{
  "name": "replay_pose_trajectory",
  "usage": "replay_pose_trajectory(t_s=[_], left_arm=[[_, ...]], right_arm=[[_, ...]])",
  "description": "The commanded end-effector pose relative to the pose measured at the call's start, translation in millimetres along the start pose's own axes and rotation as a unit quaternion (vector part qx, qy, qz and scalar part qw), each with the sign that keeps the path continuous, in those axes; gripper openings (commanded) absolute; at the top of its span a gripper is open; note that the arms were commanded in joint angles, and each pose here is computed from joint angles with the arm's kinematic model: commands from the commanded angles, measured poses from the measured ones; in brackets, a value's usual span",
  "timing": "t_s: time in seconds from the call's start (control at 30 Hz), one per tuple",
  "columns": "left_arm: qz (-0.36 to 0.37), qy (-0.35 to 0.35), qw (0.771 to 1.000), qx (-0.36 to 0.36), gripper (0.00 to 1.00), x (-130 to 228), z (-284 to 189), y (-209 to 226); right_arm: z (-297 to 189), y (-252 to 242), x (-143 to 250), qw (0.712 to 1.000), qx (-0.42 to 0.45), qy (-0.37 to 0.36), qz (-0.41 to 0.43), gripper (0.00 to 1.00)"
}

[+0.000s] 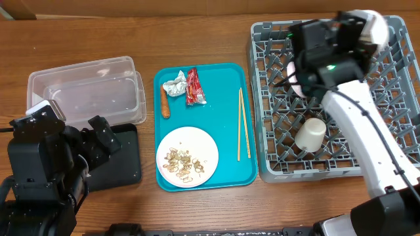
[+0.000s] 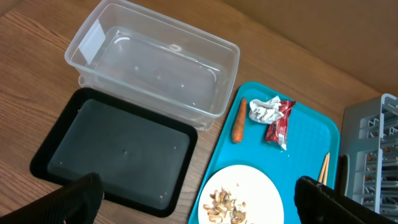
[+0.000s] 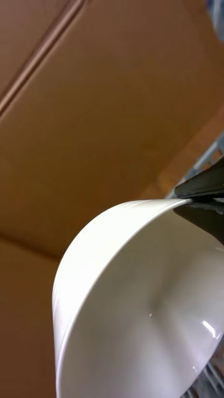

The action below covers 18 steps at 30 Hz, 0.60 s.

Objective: Sort waste into correct bins and load items into the dishwasher
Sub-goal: 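Carry the white bowl into the dish rack and open the right gripper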

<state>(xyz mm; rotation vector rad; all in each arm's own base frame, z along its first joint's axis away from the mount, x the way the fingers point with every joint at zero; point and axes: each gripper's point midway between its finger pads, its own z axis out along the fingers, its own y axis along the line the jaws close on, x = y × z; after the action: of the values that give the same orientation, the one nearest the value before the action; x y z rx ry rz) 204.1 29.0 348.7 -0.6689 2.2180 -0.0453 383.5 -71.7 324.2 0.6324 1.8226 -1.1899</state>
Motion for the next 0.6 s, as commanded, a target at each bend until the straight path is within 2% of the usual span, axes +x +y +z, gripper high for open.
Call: replay_pose_trajectory(t_s=[0.0,0.3,0.57], left_arm=[[-0.007,-0.006,1.000,-0.004,1.00,-3,-1,1],[-0.007,-0.006,1.000,-0.004,1.00,-3,-1,1],[-0.007,-0.006,1.000,-0.004,1.00,-3,-1,1]], right_arm=[[26,-15,7,0.999,0.044,0.015,-0.014,0.04],[64,16,57,0.994,0.056,0.063,-0.067,0.04],[75,36,75,0.987,0.094,0.056,-0.118,0.04]])
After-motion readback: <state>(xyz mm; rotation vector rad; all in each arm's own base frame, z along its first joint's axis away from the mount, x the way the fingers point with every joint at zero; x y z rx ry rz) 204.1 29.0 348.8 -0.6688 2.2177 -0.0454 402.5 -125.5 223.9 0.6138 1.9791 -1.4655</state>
